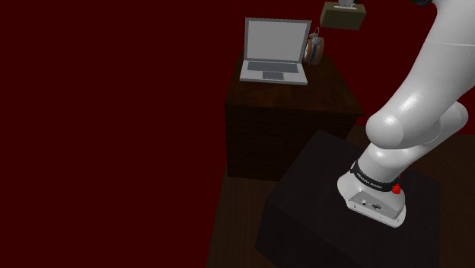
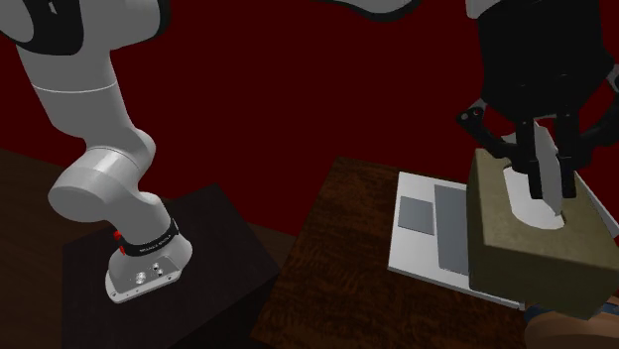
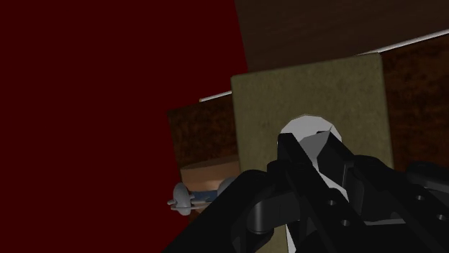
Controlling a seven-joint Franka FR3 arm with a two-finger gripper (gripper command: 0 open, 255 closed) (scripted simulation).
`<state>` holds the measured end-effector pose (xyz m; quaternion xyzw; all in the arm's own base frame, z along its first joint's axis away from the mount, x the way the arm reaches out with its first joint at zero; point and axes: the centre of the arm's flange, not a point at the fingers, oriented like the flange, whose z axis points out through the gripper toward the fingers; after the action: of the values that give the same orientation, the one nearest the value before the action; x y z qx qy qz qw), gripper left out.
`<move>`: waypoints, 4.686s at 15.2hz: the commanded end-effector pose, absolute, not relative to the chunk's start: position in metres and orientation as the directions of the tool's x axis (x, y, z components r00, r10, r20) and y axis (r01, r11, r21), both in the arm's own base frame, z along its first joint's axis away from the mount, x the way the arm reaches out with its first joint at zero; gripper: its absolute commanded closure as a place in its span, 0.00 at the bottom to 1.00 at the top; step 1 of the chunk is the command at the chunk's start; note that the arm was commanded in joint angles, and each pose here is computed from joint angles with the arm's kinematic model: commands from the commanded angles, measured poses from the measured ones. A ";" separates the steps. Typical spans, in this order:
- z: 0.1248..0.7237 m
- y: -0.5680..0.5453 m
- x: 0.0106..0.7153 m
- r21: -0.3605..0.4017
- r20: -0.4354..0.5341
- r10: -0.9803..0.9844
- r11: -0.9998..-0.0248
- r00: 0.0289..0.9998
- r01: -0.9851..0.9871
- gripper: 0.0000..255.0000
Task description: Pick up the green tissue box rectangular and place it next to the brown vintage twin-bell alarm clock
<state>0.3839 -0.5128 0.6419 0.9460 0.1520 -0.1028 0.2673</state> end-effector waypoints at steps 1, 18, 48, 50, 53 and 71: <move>0.631 -0.514 0.383 0.475 -0.276 0.233 -0.810 0.932 0.343 1.00; 0.542 -0.514 0.383 0.475 -0.276 0.233 -0.810 0.932 0.343 1.00; 0.383 -0.514 0.383 0.475 -0.276 0.233 -0.810 0.932 0.343 1.00; 0.373 -0.514 0.383 0.475 -0.276 0.233 -0.810 0.932 0.343 1.00; 0.363 -0.514 0.383 0.475 -0.276 0.234 -0.810 0.932 0.343 1.00; 0.405 -0.488 0.388 0.475 -0.276 0.233 -0.810 0.932 0.343 0.00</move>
<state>0.3887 -0.4899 0.4024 0.9458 0.1525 -0.1022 0.2678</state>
